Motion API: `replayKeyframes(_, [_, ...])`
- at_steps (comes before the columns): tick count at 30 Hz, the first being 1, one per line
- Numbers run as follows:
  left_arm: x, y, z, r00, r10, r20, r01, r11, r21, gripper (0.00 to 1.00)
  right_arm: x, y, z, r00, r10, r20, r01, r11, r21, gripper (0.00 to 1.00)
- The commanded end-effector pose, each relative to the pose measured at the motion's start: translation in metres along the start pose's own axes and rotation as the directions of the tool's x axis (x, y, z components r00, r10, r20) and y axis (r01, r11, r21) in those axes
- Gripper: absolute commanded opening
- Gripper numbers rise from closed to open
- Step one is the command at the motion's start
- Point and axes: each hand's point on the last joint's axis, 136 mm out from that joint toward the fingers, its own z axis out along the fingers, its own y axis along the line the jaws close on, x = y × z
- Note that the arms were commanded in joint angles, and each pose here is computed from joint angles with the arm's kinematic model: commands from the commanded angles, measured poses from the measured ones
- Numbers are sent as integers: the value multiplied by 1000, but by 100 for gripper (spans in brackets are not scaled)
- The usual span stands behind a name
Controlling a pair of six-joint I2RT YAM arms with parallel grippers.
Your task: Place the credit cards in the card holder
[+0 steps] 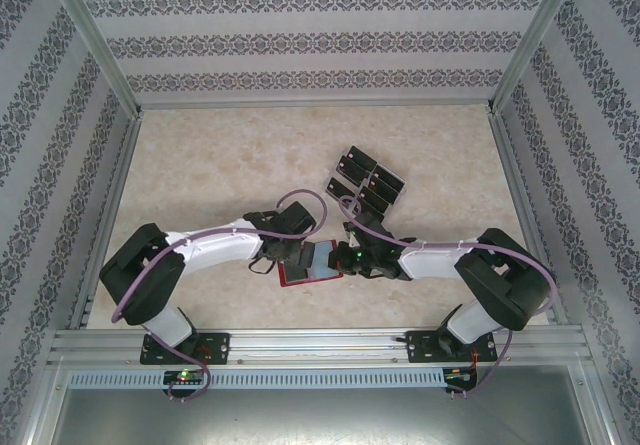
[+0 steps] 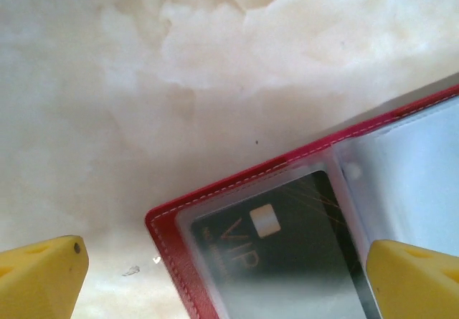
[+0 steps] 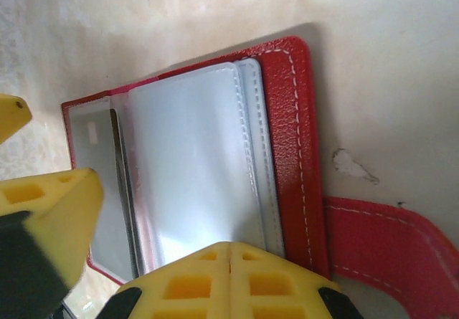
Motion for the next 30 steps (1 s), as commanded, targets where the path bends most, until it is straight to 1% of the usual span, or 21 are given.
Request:
replayKeyframes(1, [-12,7,-15,999,-12,42,12,1000,1,100,-5,6,-13,999,-32,11,32,999,29,0])
replayKeyframes(3, [-11,11,-19,999,-29,44,29,1000,-2,100,-11,13,-22,998,-54,32,53,998,31,0])
replayKeyframes(5, [-5,17,-21,998,-36,41,37,999,-7,100,-16,17,-32,996,-77,54,75,996,51,5])
replayKeyframes(10, [12,25,-15,998,-51,27,51,999,0,100,-27,16,-46,987,-150,66,139,980,140,33])
replayKeyframes(11, [16,24,-12,998,-58,19,58,998,11,100,-31,17,-48,983,-171,66,159,974,161,37])
replayKeyframes(13, [23,25,-7,997,-70,12,70,997,27,100,-35,14,-48,977,-204,53,190,960,205,42])
replayKeyframes(16, [32,27,0,996,-85,0,85,996,35,100,-43,15,-45,969,-242,44,225,944,240,44])
replayKeyframes(20, [41,32,8,996,-93,-14,93,995,20,100,-50,21,-35,962,-272,24,258,936,237,45])
replayKeyframes(26, [44,39,13,996,-83,-13,83,996,-16,100,-54,26,-15,958,-287,-15,283,931,230,46])
replayKeyframes(30, [44,43,11,998,-69,-11,69,997,-40,100,-52,21,-3,959,-280,-45,282,930,237,46])
